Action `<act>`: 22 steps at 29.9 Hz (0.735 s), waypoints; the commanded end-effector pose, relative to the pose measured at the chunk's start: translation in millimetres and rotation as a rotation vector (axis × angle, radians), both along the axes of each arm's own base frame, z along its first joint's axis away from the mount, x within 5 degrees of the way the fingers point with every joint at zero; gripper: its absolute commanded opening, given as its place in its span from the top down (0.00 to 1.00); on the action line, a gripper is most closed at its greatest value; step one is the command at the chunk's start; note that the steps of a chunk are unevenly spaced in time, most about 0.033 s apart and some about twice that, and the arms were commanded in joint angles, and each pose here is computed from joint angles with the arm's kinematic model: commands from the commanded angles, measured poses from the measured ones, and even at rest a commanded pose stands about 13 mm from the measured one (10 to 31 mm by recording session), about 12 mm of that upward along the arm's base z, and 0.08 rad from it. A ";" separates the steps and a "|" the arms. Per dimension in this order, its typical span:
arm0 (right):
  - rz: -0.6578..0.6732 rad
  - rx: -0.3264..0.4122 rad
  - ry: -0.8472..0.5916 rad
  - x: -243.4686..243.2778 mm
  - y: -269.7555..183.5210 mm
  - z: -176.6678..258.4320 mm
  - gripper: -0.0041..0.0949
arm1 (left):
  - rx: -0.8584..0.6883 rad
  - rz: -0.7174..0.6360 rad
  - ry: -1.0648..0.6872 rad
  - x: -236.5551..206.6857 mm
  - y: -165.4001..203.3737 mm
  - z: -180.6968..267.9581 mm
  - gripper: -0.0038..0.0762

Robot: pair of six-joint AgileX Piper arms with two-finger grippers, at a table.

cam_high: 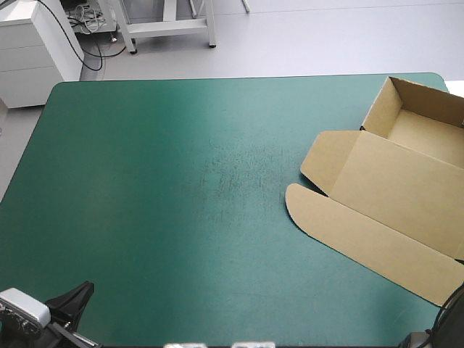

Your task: Fold the box

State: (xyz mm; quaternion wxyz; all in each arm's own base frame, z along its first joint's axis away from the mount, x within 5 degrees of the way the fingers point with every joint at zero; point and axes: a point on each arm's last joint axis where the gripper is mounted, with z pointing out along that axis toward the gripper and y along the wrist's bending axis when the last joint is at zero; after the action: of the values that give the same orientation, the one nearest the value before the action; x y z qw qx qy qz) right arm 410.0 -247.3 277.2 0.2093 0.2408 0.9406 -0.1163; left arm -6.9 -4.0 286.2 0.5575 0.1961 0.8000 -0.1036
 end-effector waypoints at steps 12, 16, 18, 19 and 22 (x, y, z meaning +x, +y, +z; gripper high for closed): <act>-0.001 0.027 -0.054 0.2 -5.8 11.3 0.55 | -0.053 -0.006 -0.095 -2.6 0.2 12.8 0.96; -0.005 0.023 -0.061 -1.9 -4.7 30.0 0.45 | -0.056 -0.006 -0.094 -2.6 0.2 12.8 0.96; -0.001 0.014 -0.113 -3.0 -2.2 47.2 0.44 | -0.056 -0.006 -0.094 -2.6 0.2 12.8 0.96; 0.001 0.011 -0.141 -5.0 0.2 57.3 0.44 | -0.056 -0.006 -0.094 -2.6 0.2 12.8 0.96; 0.012 -0.021 -0.218 -12.8 8.2 89.8 0.44 | -0.054 -0.006 -0.095 -2.6 0.2 12.8 0.96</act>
State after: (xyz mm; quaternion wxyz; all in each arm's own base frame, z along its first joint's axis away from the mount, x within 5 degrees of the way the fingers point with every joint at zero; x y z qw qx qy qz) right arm 415.8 -251.4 290.9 0.2194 0.2572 0.9382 -0.0741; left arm -7.0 -4.1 286.2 0.5573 0.1961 0.8000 -0.1046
